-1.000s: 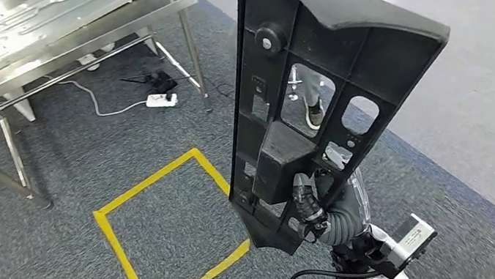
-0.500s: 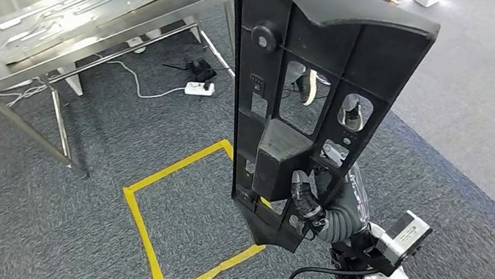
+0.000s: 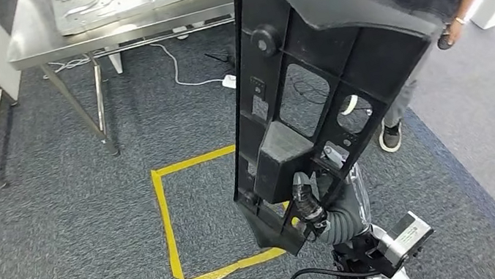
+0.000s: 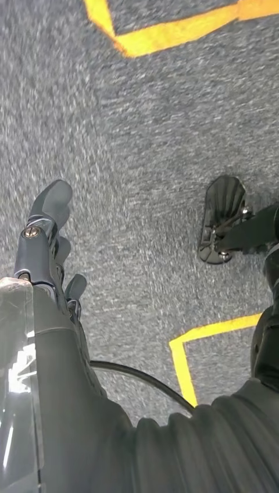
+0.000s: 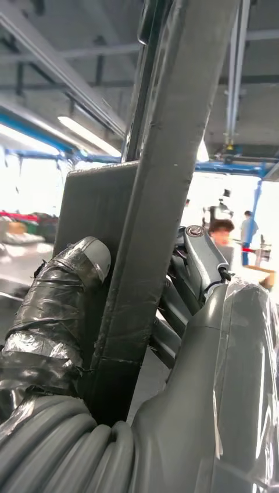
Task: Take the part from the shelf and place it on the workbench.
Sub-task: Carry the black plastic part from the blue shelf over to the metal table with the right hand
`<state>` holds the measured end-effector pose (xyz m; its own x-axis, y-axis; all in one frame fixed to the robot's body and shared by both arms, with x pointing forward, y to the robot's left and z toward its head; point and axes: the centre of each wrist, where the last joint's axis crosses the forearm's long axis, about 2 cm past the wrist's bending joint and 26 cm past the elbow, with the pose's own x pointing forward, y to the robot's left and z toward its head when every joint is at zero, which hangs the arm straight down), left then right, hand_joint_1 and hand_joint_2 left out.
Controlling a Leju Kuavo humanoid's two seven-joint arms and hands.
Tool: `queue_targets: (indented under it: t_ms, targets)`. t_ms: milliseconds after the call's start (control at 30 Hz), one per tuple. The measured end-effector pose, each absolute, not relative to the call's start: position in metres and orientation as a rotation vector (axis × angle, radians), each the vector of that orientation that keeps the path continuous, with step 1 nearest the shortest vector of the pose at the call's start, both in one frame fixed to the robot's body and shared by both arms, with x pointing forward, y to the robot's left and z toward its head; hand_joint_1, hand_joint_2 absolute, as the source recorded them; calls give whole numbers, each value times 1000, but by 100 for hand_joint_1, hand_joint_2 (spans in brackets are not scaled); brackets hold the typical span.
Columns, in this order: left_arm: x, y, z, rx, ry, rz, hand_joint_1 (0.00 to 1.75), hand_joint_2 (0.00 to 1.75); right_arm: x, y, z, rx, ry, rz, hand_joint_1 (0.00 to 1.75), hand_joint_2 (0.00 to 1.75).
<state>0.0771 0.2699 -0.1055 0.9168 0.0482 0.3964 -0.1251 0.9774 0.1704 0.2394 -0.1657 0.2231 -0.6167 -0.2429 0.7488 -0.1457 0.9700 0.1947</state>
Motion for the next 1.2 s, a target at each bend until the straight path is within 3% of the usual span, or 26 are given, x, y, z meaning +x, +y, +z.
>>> queue_targets:
  t_ms: [1200]
  targets:
    - [77,269,-106,172,-407,75,0,175,238,-165,222,324,-2243,-175,175,175]
